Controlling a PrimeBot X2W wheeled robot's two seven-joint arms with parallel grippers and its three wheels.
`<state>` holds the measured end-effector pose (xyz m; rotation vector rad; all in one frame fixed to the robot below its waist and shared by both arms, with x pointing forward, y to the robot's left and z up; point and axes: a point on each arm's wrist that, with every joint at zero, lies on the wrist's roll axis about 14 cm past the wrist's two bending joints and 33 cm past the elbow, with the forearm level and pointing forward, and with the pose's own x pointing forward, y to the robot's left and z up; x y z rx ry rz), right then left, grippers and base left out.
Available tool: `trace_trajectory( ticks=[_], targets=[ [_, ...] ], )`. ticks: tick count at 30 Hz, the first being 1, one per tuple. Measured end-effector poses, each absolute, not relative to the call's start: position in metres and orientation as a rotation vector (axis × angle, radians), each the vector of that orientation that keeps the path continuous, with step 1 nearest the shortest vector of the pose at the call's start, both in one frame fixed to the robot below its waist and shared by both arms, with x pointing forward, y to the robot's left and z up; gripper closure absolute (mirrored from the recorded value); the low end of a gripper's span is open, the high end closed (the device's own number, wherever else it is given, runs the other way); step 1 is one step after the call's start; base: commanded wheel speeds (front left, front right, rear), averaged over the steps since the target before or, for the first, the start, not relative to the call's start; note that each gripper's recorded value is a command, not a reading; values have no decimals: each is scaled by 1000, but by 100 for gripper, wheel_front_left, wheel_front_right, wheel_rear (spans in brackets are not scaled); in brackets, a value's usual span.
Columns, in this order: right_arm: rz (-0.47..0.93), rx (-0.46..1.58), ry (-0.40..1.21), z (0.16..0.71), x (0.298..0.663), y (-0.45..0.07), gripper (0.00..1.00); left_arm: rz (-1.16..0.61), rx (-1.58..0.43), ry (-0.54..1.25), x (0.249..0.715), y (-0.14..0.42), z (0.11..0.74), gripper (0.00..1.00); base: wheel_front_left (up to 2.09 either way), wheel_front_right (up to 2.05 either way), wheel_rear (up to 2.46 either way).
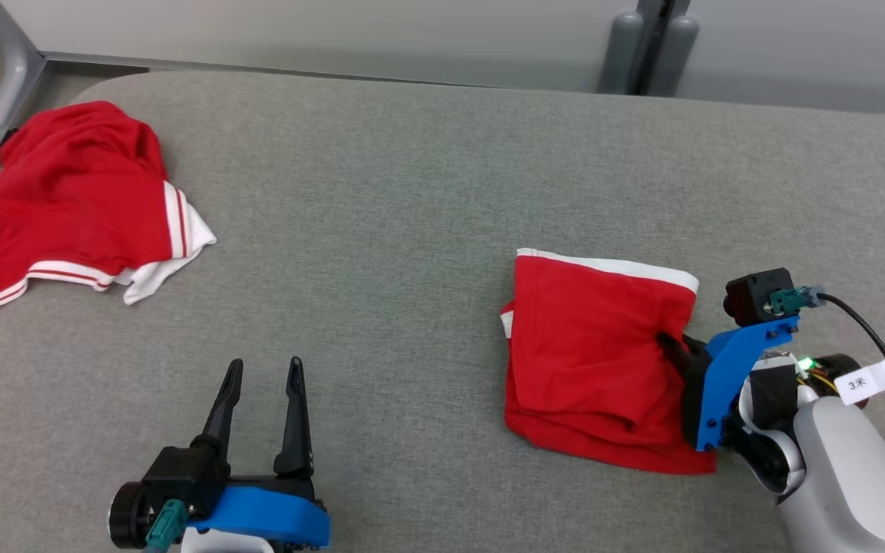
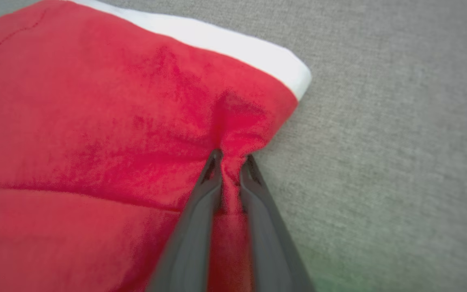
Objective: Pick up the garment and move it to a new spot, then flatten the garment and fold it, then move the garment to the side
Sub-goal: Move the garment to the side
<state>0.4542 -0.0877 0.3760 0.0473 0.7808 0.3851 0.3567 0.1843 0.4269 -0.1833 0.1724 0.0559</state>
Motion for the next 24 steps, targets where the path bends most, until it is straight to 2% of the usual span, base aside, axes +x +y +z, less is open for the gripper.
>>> trace_trajectory(
  ticks=[5,10,18,24],
  targets=[
    [341,23,674,392,465,-116,100,-41,-186,152,376,156,431,0,0,0,0],
    [205,-33,636,400,460,-187,100,-187,-179,127,404,117,435,0,0,0,0],
    [-100,-40,618,414,421,-307,100,-451,-190,161,436,36,423,0,0,0,0],
    [-245,-5,588,419,394,-345,100,-586,-184,199,442,-4,412,0,0,0,0]
  ],
)
